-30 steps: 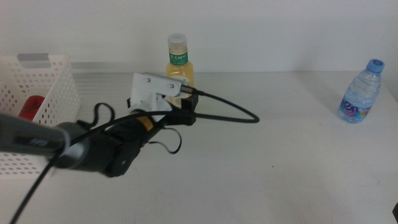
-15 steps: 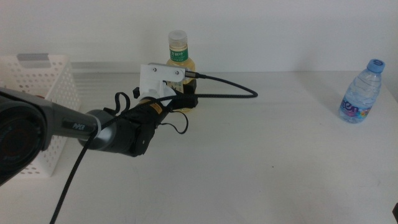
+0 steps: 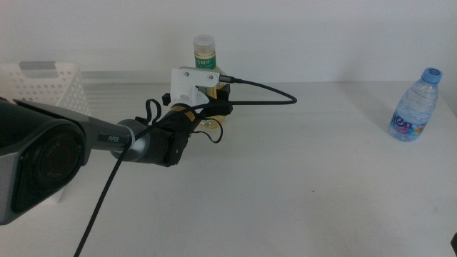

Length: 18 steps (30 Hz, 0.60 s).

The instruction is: Use arms to grab the bottles and put them into the dustbin to the left of the table.

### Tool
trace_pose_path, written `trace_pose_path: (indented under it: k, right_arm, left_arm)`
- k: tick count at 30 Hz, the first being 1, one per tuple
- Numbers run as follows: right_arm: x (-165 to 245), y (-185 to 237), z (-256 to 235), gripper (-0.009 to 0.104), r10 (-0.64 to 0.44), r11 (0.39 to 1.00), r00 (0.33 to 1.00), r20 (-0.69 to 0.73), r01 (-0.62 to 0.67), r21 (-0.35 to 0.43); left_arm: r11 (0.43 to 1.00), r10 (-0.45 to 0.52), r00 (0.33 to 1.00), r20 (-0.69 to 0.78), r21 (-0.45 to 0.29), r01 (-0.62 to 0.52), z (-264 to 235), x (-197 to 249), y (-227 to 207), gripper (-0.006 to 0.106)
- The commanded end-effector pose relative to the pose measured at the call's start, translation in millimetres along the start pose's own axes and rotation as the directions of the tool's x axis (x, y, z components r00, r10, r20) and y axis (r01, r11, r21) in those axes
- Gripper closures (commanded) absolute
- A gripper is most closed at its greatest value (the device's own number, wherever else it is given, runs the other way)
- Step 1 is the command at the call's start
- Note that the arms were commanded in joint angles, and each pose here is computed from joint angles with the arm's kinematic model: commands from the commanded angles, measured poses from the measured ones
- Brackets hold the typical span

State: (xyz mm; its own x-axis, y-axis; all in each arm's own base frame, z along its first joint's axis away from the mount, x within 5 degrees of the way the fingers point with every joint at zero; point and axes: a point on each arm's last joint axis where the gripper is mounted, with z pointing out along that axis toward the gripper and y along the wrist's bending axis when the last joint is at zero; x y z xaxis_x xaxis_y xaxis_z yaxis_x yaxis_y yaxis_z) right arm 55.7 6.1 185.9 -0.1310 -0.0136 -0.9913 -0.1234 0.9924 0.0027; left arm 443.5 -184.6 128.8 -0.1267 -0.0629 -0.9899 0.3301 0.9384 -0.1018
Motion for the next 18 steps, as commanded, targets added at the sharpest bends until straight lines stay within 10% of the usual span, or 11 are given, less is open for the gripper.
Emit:
trace_pose_path:
  k: [1, 12, 18]
  right_arm:
    - [-10.8, 0.1, -3.1, 0.0, -0.016, 1.0, 0.994, 0.111, 0.015, 0.003]
    - [-10.8, 0.1, -3.1, 0.0, -0.016, 1.0, 0.994, 0.111, 0.015, 0.003]
    - [-10.8, 0.1, -3.1, 0.0, -0.016, 1.0, 0.994, 0.111, 0.015, 0.003]
  left_arm:
    - [1.0, -0.01, 0.986, 0.168, 0.013, 0.008, 0.1, -45.5, -4.4, 0.015]
    - [0.999, 0.025, 0.997, 0.073, 0.038, -0.028, -3.1, -48.7, -8.5, 0.091]
    - [0.998, 0.038, 0.999, 0.029, 0.043, -0.04, -42.1, -72.9, -9.3, 0.088]
